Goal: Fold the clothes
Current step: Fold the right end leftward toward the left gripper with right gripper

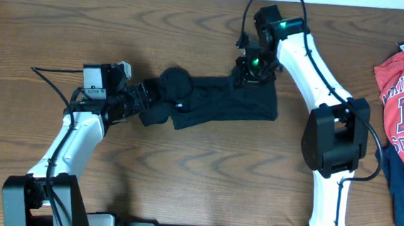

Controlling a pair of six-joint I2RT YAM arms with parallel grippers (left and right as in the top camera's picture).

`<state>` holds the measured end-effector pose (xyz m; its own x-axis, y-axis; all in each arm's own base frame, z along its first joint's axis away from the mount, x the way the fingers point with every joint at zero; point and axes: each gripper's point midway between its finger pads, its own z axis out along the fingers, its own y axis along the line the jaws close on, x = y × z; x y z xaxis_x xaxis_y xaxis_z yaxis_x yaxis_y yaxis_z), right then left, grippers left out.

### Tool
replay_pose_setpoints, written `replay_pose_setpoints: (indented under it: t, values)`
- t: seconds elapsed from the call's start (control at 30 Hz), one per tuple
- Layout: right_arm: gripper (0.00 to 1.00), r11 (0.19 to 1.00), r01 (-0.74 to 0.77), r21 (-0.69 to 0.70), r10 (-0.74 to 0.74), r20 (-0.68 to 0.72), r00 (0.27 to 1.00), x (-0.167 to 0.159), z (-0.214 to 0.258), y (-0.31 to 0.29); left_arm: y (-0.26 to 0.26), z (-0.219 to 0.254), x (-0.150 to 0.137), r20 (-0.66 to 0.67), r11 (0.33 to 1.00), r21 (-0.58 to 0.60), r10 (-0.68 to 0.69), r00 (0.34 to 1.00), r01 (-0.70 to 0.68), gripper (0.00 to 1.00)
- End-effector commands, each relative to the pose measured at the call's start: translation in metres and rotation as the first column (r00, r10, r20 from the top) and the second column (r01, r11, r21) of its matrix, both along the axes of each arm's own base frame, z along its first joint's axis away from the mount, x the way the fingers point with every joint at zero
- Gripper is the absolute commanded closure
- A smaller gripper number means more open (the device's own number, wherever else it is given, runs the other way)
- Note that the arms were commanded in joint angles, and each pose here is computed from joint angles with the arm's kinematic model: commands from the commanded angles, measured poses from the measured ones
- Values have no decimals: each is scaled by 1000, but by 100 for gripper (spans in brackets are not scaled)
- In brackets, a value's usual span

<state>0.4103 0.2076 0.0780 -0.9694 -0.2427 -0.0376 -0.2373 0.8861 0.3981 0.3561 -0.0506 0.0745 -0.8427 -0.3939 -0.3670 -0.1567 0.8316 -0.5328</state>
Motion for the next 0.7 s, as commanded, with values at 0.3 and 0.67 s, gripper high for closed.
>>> replay_pose_setpoints:
  t: [0.3,0.67]
  values:
    - [1,976,-163,147,142,146,979,7,43,25,9,7,8,16,999,-19,30,999,-30,31]
    - [1,976,-142,167,75,356,931,32,135,7,36,-13,4,-42,958,-285,33,999,-44,21]
